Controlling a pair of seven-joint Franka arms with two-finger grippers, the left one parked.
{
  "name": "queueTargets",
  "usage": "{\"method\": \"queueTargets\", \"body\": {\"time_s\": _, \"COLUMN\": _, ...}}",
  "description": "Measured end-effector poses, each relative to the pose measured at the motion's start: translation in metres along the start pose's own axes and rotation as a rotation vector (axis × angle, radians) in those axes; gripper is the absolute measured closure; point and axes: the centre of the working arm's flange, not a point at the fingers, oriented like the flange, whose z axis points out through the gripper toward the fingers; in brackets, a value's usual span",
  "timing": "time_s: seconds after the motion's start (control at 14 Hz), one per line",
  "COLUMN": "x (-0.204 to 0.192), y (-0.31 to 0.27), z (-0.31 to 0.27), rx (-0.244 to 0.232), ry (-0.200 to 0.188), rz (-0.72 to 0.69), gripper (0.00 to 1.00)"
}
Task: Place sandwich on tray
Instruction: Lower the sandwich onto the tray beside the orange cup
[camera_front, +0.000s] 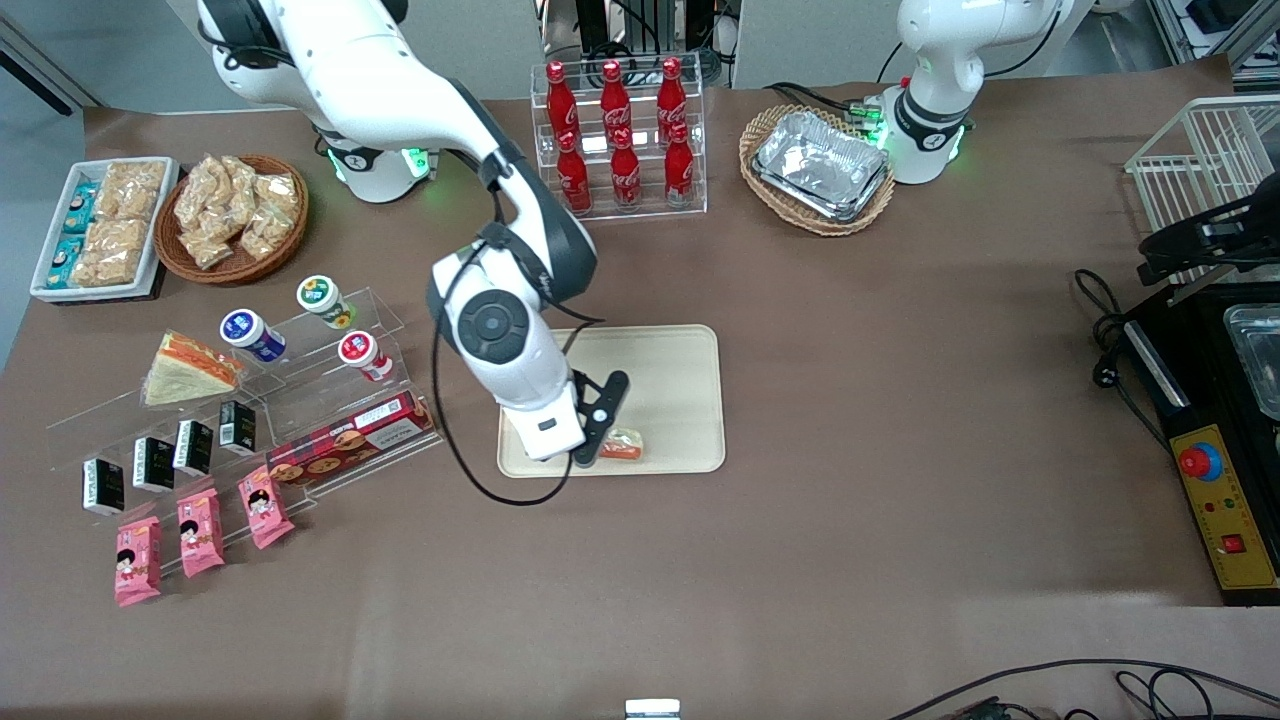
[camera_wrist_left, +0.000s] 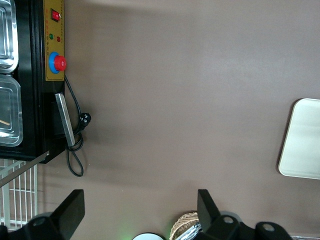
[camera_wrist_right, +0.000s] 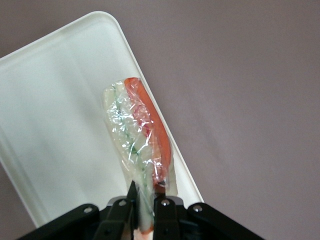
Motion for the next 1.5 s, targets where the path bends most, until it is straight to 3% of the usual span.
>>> {"method": "queueTargets", "body": {"time_s": 0.14, "x": 0.006, "y": -0.005, "z": 0.016, "rx": -0.014, "ry": 0.004, "rz": -0.010, "gripper": 0.86}}
{"method": "queueTargets", "body": {"time_s": 0.43, "x": 0.013, "y": -0.018, "z": 0.028, "rx": -0.053, "ry": -0.035, "rz": -0.067, "gripper": 0.86}}
{"method": "queueTargets", "body": {"time_s": 0.79, "x": 0.010, "y": -0.027, "z": 0.045, "rx": -0.046, "ry": -0.062, "rz": -0.084, "gripper": 0.86}}
{"method": "queueTargets", "body": {"time_s": 1.36, "x": 0.010, "y": -0.039, "z": 0.073, "rx": -0.053, "ry": -0.070, "rz": -0.088, "gripper": 0.86}}
{"method": "queueTargets", "body": {"time_s": 1.5, "x": 0.011, "y": -0.041, "z": 0.079, "rx": -0.055, "ry": -0.071, "rz": -0.089, "gripper": 0.77}}
